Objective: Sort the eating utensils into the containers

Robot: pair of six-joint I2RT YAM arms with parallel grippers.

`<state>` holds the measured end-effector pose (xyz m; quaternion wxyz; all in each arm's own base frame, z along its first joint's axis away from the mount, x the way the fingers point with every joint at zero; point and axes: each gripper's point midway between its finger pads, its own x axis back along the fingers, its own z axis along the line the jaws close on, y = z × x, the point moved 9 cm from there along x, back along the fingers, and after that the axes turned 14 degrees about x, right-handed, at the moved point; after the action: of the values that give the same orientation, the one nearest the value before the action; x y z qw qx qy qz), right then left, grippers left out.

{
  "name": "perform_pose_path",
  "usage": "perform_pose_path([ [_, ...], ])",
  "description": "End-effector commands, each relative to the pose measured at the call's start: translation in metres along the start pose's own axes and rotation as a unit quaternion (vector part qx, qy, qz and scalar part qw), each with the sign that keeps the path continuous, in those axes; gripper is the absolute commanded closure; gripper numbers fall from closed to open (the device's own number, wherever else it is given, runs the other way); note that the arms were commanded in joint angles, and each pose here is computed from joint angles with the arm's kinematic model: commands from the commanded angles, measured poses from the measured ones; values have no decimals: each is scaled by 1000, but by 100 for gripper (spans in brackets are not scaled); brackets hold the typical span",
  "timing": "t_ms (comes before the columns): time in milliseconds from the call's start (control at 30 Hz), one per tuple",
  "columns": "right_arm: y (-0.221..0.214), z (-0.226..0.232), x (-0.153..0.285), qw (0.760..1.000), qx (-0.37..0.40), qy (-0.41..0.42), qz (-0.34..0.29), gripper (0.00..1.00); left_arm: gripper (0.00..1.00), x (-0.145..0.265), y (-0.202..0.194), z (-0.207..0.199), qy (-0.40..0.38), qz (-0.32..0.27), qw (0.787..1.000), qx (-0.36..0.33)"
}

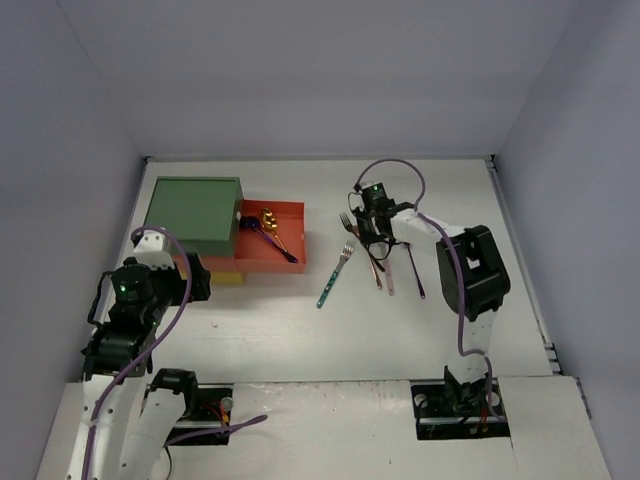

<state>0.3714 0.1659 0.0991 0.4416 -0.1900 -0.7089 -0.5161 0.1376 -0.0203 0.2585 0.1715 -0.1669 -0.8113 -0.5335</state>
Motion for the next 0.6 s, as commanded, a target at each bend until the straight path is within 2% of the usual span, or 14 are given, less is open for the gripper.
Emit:
perform_pose_path([
  [0, 61, -6, 82, 992, 12, -17, -126, 100, 13, -4, 12, -7, -17, -24, 1000, 2],
  [133, 93, 9, 130, 981, 31, -4, -192, 100, 13, -5, 12, -7, -16, -22, 1000, 2],
  [267, 132, 42, 175, 961, 49, 43, -268, 100, 13, -5, 12, -7, -16, -22, 1000, 2],
  [367, 156, 68, 194, 947, 62, 76, -306, 100, 13, -4, 12, -7, -16, -23, 1000, 2],
  [567, 190, 123, 198, 927, 87, 136, -339, 100, 13, -3, 12, -7, -17, -26, 1000, 2],
])
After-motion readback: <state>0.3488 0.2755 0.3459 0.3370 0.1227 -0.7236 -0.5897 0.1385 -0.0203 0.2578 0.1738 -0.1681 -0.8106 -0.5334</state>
